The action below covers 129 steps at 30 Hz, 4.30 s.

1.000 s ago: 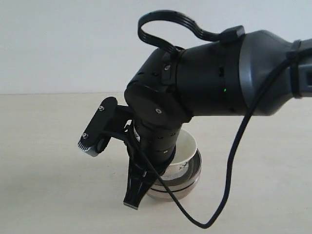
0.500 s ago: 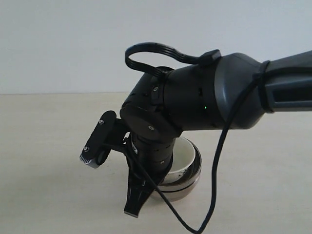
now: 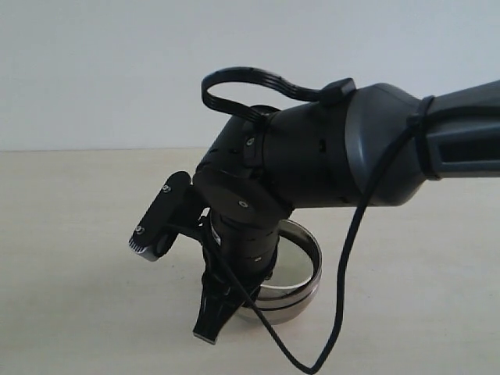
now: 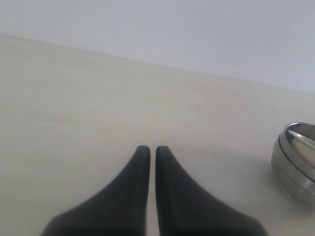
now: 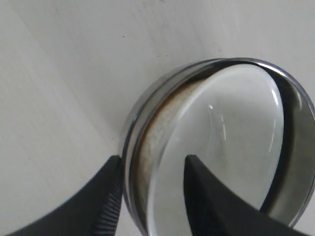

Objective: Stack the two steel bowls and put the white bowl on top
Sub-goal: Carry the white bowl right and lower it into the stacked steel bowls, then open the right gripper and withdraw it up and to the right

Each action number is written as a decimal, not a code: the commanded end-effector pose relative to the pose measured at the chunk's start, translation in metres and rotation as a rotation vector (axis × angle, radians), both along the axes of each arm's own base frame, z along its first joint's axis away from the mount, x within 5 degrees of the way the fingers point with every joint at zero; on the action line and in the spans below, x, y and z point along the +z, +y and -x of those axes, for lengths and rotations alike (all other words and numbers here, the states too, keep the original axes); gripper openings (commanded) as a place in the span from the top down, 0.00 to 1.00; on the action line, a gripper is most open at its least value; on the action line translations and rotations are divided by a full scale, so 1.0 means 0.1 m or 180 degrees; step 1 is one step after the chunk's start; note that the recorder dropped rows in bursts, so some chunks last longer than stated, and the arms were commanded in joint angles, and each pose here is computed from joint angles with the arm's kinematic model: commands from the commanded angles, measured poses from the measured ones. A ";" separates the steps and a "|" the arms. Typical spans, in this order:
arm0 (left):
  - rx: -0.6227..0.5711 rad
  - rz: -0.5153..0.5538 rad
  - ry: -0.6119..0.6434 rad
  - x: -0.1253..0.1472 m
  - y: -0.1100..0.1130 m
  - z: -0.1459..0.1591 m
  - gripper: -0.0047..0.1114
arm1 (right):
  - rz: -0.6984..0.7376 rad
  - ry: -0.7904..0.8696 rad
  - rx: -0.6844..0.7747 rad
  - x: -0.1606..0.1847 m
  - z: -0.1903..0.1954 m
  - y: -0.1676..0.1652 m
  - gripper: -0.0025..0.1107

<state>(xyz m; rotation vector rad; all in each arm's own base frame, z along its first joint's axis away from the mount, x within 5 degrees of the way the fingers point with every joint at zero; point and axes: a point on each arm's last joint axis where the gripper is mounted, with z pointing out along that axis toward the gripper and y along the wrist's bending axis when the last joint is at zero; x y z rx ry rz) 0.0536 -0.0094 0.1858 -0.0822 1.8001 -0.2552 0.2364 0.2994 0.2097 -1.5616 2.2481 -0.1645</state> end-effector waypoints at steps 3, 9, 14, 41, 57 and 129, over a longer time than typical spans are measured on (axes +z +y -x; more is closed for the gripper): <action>0.0017 0.0026 -0.0011 0.00 0.00 0.00 0.93 | 0.0115 -0.0030 -0.0010 0.03 -0.01 -0.05 0.69; 0.0017 0.0026 -0.0011 0.00 0.00 0.00 0.93 | 0.0122 -0.0074 0.0011 0.03 -0.02 -0.05 0.97; 0.0017 0.0026 -0.0011 0.00 0.00 0.00 0.93 | 0.0110 -0.0067 -0.0031 0.03 -0.02 -0.05 0.92; 0.0017 0.0026 -0.0011 0.00 0.00 0.00 0.93 | -0.0502 -0.0127 -0.0085 0.38 0.06 -0.04 0.89; 0.0017 0.0026 -0.0011 0.00 0.00 0.00 0.93 | -0.0481 0.0048 -0.0206 0.01 -0.06 0.06 0.89; 0.0017 0.0026 -0.0011 0.00 0.00 0.00 0.93 | -0.1887 -0.0962 -0.0464 0.85 0.40 -0.74 0.89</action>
